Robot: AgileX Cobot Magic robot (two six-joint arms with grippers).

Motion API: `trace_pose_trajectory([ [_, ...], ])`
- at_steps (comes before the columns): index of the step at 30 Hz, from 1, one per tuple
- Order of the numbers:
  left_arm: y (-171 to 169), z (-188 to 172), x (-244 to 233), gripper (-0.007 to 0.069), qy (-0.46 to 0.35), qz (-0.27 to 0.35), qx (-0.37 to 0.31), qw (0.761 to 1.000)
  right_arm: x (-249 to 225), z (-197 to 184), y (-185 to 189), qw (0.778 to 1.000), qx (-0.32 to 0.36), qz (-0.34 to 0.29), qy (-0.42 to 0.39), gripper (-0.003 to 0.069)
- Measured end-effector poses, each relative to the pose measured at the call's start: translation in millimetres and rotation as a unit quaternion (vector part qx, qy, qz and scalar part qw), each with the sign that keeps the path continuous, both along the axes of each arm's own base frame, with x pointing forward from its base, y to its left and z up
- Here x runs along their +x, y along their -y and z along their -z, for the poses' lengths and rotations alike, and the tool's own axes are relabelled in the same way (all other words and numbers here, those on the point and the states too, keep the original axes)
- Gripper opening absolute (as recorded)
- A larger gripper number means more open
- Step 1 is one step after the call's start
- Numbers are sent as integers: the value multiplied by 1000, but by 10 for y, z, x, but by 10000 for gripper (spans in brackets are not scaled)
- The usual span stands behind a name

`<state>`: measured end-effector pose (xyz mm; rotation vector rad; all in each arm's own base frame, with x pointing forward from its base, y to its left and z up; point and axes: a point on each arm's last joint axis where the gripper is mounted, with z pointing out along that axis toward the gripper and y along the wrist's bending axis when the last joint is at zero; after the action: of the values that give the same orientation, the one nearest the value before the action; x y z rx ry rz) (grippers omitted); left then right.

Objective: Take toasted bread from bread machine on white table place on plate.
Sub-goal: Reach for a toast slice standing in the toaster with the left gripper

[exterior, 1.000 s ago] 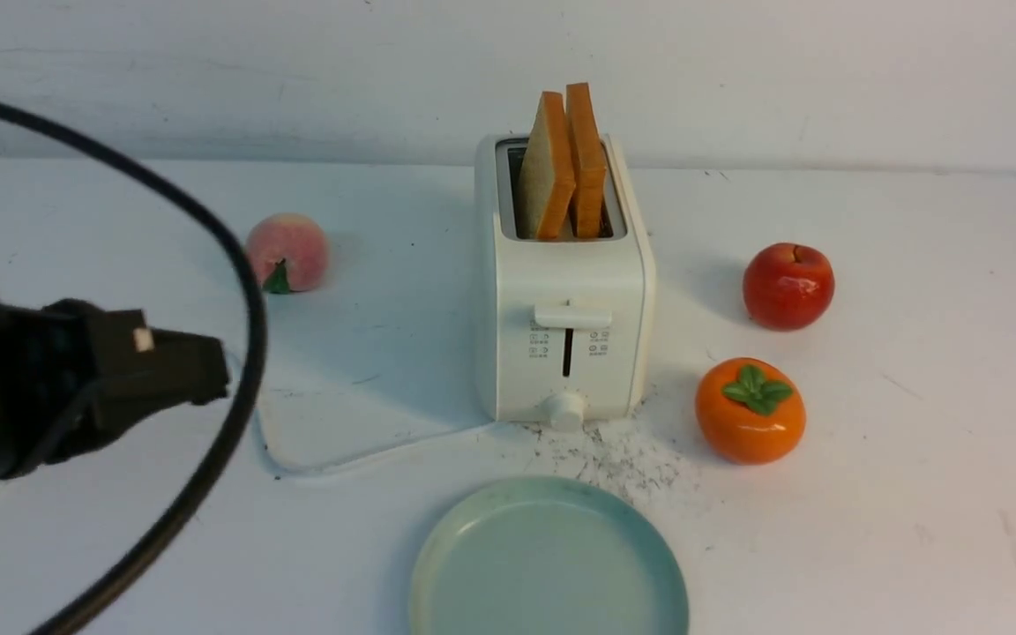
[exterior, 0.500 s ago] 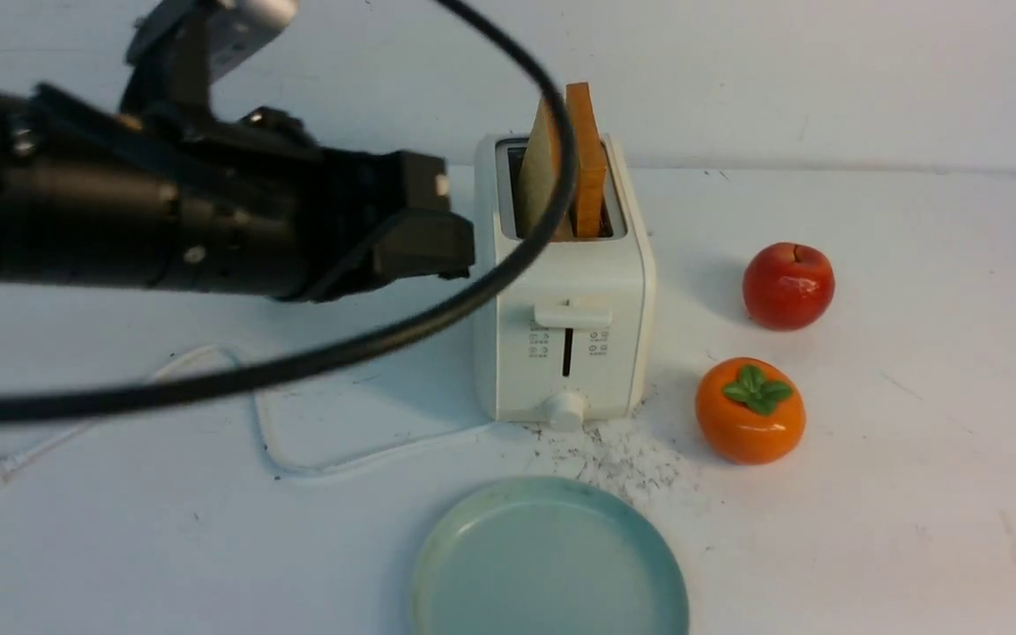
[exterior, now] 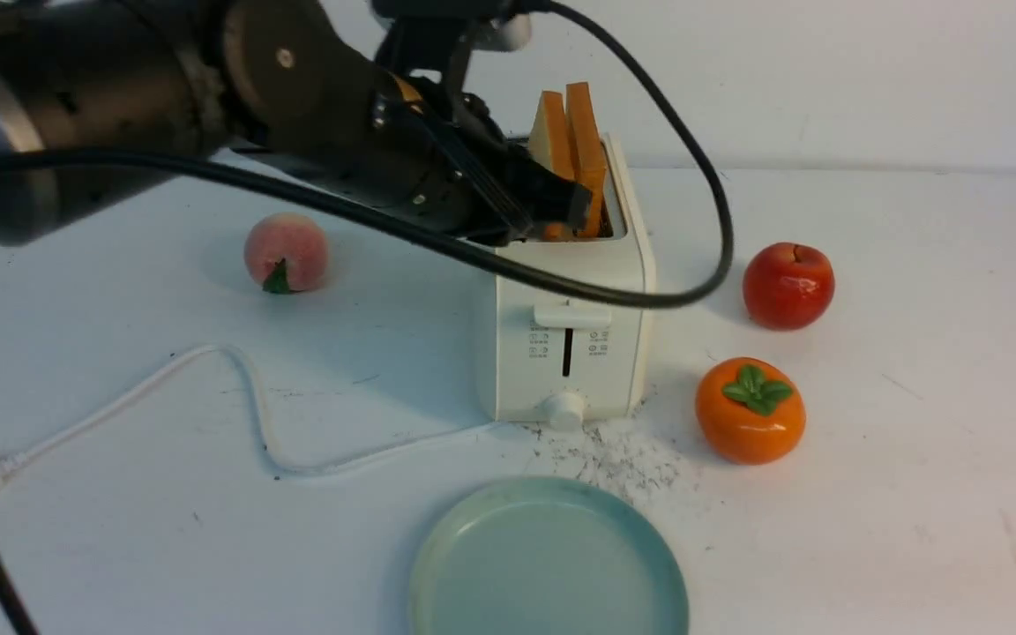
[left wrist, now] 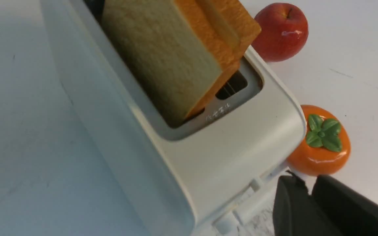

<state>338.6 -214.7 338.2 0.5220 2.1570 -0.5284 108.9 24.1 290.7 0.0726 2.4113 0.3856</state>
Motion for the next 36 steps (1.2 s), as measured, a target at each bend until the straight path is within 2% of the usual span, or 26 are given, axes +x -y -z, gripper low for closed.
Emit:
trace_pose_trajectory([
  [3, 95, 112, 137, 271, 45, 1, 3, 999, 3, -3, 0, 1000, 0, 1, 2, -10],
  [4, 99, 117, 146, 271, 47, 1, 3, 999, 4, -3, 0, 1000, 1, 1, 3, -10],
  [8, 143, 188, 289, 426, 93, -17, -12, 995, 11, -9, 2, 1000, 1, 2, 7, -8],
  [13, 163, 214, 358, 469, 118, -27, -21, 992, 14, -12, 3, 1000, 1, 3, 10, -8],
  [18, 188, 289, 428, 420, 131, -35, -26, 990, 21, -17, 4, 1000, 1, 5, 14, -8],
  [23, 216, 423, 476, 274, 120, -35, -18, 992, 24, -21, 5, 1000, 1, 5, 17, -5],
  [24, 213, 424, 477, 215, 119, -35, -18, 992, 24, -21, 5, 1000, 1, 5, 17, -3],
  [25, 213, 424, 477, 207, 119, -35, -18, 992, 24, -21, 5, 1000, 1, 5, 17, -3],
  [27, 211, 419, 476, 113, 122, -33, -15, 992, 24, -21, 5, 1000, 1, 5, 17, -1],
  [28, 211, 419, 476, 106, 122, -33, -15, 992, 24, -21, 5, 1000, 1, 5, 17, -1],
  [30, 209, 416, 475, 41, 126, -31, -10, 992, 24, -21, 5, 1000, 1, 5, 17, 1],
  [36, 193, 347, 444, 36, 131, -27, -8, 991, 24, -21, 5, 1000, 1, 5, 17, 4],
])
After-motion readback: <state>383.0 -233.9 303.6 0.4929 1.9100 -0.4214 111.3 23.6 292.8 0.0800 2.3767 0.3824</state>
